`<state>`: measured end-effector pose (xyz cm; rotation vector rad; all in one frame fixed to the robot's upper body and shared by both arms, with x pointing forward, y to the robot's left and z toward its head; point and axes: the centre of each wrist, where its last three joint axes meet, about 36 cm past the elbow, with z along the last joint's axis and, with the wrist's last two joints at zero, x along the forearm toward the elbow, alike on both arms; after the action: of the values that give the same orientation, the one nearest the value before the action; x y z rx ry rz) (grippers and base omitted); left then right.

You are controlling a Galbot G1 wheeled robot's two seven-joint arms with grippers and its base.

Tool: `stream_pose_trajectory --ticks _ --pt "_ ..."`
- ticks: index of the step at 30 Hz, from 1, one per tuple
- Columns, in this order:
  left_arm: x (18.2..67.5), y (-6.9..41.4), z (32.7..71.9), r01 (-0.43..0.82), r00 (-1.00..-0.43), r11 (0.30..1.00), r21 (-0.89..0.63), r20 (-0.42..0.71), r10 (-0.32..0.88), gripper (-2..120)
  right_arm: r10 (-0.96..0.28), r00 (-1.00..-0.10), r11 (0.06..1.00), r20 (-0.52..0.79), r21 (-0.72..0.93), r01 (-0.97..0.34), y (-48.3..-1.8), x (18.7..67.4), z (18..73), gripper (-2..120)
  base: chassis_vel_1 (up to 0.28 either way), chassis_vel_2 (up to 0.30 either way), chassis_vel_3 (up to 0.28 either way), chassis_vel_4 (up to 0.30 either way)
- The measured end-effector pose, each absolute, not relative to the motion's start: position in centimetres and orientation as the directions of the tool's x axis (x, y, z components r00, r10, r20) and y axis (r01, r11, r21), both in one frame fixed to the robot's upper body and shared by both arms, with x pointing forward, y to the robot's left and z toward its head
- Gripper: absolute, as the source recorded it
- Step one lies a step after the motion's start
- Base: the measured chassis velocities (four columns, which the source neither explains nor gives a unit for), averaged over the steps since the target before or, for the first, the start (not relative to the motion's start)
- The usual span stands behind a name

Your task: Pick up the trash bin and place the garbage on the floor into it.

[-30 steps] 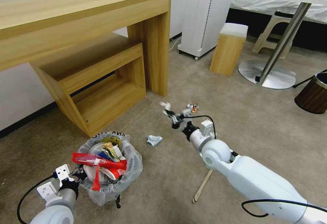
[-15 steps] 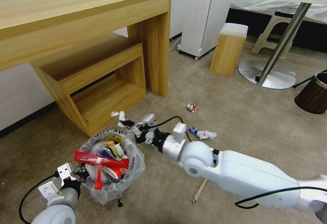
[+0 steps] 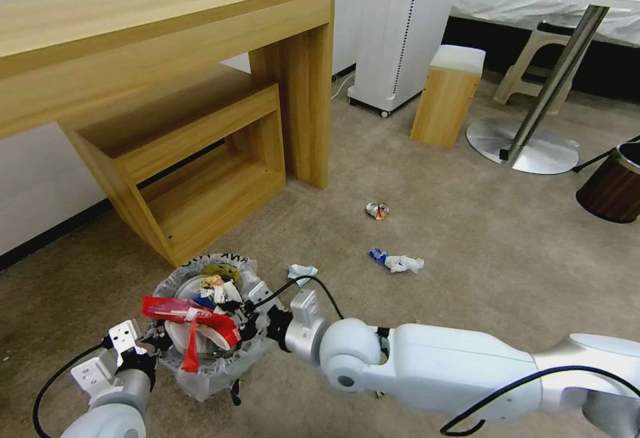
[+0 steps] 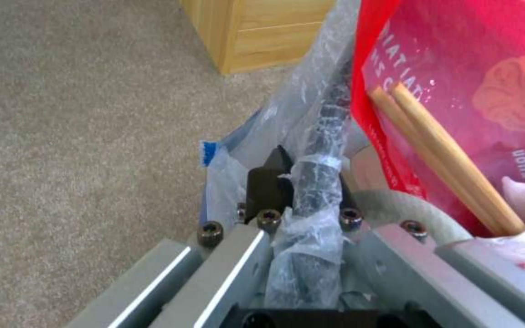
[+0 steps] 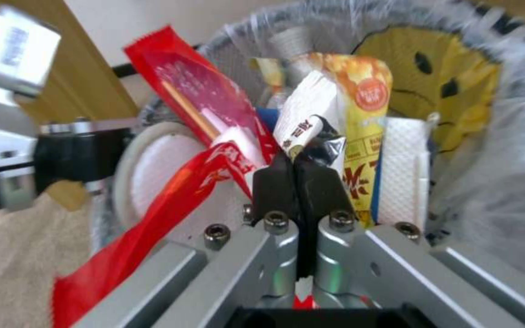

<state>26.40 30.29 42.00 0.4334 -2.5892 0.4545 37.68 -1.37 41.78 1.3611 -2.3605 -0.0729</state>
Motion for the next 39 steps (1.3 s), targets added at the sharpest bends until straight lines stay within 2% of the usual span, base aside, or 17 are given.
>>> stream_pose_trajectory --ticks 8,19,20,22,24,25,32,33,34,39 --pt "26.1 30.2 42.0 -0.373 -0.84 0.898 -0.235 0.497 -0.219 1 -0.779 -0.464 0.593 0.423 0.256 -0.763 2.4 38.0 41.0 0 0.0 0.0 0.0 0.0" --pt "26.5 30.4 41.7 -0.372 -0.838 0.899 -0.232 0.5 -0.218 1 -0.682 -0.494 0.677 0.539 0.211 -0.705 3.1 37.4 40.7 2 0.0 0.0 0.0 0.0" --pt "26.6 30.4 41.6 -0.371 -0.838 0.899 -0.232 0.501 -0.217 1 -0.675 -0.498 0.684 0.545 0.207 -0.7 3.2 37.5 40.7 7 0.0 0.0 0.0 0.0" --pt "26.6 30.4 41.6 -0.371 -0.838 0.899 -0.232 0.501 -0.216 1 -0.674 -0.499 0.685 0.545 0.207 -0.699 3.2 37.5 40.7 8 0.0 0.0 0.0 0.0" --pt "26.6 30.5 41.5 -0.371 -0.837 0.9 -0.231 0.503 -0.216 1 -0.673 -0.506 0.69 0.54 0.211 -0.693 3.2 37.8 40.9 21 0.0 0.0 0.0 0.0" --pt "26.6 30.5 41.5 -0.371 -0.837 0.9 -0.231 0.503 -0.216 1 -0.673 -0.506 0.69 0.54 0.211 -0.693 3.2 37.8 40.9 21 0.0 0.0 0.0 0.0" --pt "26.9 30.6 41.5 -0.369 -0.839 0.9 -0.233 0.5 -0.215 1 -0.696 -0.509 0.68 0.506 0.238 -0.694 2.6 38.0 42.0 51 0.0 0.0 0.0 0.0" --pt "26.9 30.6 41.5 -0.369 -0.839 0.9 -0.233 0.5 -0.215 1 -0.696 -0.509 0.68 0.506 0.238 -0.694 2.6 38.0 42.0 51 0.0 0.0 0.0 0.0" --pt "27.0 30.6 41.6 -0.369 -0.84 0.9 -0.234 0.499 -0.214 1 -0.7 -0.508 0.677 0.502 0.24 -0.696 2.5 37.9 42.2 58 0.0 0.0 0.0 0.0" --pt "27.0 30.6 41.6 -0.369 -0.839 0.9 -0.234 0.501 -0.214 1 -0.702 -0.509 0.675 0.499 0.239 -0.698 2.2 37.7 42.4 68 0.0 0.0 0.0 0.0"
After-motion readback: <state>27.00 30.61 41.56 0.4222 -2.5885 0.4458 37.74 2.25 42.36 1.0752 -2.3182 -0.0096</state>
